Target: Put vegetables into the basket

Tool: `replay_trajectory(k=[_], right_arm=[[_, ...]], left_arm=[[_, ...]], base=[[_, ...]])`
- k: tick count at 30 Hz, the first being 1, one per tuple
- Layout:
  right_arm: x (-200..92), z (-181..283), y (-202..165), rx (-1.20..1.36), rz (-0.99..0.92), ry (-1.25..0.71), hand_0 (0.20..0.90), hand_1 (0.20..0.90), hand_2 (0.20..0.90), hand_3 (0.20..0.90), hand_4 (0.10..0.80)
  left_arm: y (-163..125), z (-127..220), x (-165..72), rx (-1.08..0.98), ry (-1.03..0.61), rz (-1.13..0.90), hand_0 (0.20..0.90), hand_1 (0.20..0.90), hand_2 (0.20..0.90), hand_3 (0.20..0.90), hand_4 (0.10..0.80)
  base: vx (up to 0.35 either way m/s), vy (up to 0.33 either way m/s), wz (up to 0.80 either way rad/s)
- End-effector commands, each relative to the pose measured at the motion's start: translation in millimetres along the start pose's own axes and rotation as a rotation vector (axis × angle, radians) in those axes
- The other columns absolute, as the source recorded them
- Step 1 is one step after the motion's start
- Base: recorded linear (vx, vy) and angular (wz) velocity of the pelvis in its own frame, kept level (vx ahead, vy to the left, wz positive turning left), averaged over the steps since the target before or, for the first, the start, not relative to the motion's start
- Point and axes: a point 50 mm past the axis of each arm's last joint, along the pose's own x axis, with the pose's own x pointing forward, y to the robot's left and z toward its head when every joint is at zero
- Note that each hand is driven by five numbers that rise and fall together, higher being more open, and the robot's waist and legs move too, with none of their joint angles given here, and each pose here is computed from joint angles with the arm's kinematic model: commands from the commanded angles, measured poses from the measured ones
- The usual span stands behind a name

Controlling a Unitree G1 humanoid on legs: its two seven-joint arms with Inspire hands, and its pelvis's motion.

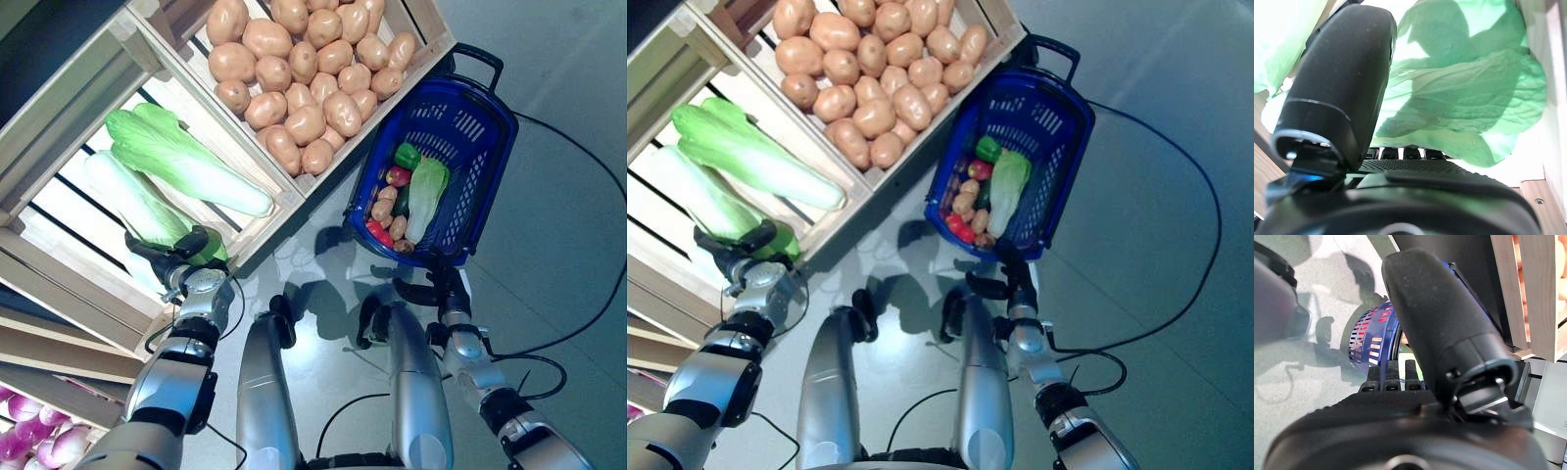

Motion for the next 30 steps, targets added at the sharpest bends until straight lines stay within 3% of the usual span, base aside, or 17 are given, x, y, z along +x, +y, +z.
replay_trajectory(k=[1, 8, 19, 26, 30], right_arm=[[1.7, 31.7, 12.5, 0.115, -0.021, -0.141, 0.900, 0.900, 0.900, 0.900, 0.800], [0.7, 32.9, 10.8, 0.118, -0.011, -0.154, 0.900, 0.900, 0.900, 0.900, 0.800], [-6.5, 22.9, 11.5, 0.127, 0.017, -0.144, 0.900, 0.900, 0.900, 0.900, 0.800], [-28.7, -3.6, 9.3, 0.197, 0.016, -0.092, 0.900, 0.900, 0.900, 0.900, 0.800], [-42.3, -9.6, 12.2, 0.257, 0.014, -0.081, 0.900, 0.900, 0.900, 0.900, 0.800]], left_arm=[[-16.3, -32.3, -13.0, -0.043, 0.241, -0.218, 0.300, 0.300, 0.300, 0.300, 0.400], [-17.7, -29.7, -16.3, -0.112, 0.244, -0.211, 0.300, 0.300, 0.300, 0.300, 0.400], [2.4, -54.4, -17.9, -0.059, 0.212, -0.193, 0.300, 0.300, 0.300, 0.300, 0.400], [26.6, -96.4, -43.0, -0.085, 0.205, -0.193, 0.300, 0.300, 0.300, 0.300, 0.400], [35.5, -95.6, -57.0, -0.032, 0.047, -0.196, 0.300, 0.300, 0.300, 0.300, 0.400]], base=[[-0.025, 0.002, -0.07], [-0.032, 0.005, -0.05], [0.011, 0.000, -0.02], [0.101, -0.025, -0.02], [0.133, -0.050, 0.11]])
